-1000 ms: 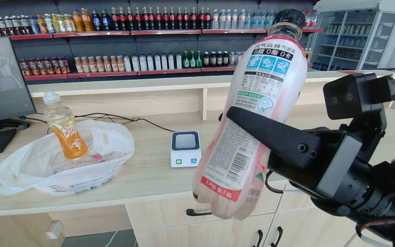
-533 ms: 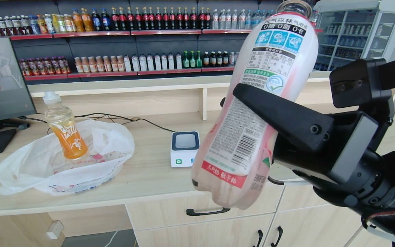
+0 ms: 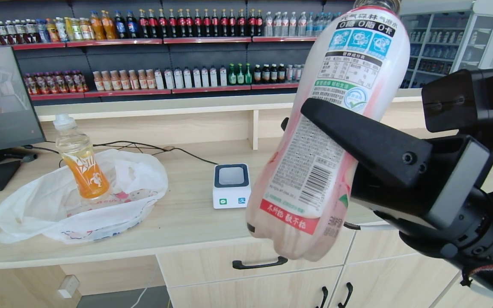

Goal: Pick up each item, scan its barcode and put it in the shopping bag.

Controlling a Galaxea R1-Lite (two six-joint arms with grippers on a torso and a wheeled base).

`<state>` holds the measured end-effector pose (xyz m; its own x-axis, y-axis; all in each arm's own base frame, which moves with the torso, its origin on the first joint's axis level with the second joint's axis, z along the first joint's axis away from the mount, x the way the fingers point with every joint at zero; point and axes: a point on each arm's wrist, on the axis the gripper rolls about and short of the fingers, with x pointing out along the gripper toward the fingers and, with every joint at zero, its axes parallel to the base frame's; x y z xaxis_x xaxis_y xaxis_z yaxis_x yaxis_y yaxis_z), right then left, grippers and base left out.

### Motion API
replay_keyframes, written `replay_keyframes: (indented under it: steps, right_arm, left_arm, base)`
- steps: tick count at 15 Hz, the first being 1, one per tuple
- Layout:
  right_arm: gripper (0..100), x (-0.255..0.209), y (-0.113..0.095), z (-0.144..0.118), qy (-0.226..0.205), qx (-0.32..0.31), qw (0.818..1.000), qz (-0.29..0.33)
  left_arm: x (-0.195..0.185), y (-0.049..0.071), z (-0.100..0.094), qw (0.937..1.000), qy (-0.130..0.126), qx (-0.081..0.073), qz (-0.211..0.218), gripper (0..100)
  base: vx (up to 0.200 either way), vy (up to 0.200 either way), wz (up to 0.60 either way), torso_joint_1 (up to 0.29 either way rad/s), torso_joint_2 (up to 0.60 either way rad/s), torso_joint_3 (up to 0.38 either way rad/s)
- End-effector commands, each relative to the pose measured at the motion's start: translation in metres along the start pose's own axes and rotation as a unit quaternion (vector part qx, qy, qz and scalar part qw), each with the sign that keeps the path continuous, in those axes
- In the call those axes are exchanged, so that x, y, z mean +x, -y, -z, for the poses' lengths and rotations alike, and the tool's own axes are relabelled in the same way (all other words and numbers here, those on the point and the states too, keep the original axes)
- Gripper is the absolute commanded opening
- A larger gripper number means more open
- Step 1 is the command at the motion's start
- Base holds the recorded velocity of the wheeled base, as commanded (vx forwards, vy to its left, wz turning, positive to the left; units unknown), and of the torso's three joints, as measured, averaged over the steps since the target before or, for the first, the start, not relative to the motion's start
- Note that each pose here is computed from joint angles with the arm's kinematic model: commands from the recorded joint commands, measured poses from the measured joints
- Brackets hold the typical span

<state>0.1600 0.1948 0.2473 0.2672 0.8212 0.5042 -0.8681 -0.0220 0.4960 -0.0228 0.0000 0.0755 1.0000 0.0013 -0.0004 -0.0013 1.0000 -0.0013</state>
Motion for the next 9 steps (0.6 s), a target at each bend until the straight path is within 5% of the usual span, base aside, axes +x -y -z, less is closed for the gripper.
replay_keyframes:
  steps: [1,9]
  right_arm:
    - [0,-0.0007,-0.0021,-0.0010,0.001,-0.001,1.000,-0.004]
    - [0,-0.0069,-0.0042,-0.0004,-0.003,-0.013,1.000,0.000]
  left_arm:
    - [0.0000,0.0000,0.0000,1.0000,0.000,0.000,0.000,100]
    - [0.0000,0.0000,0.0000,1.0000,0.000,0.000,0.000,100]
  base:
    - [0.000,0.000,0.00,0.000,0.00,0.000]
    - [0.000,0.000,0.00,0.000,0.00,0.000]
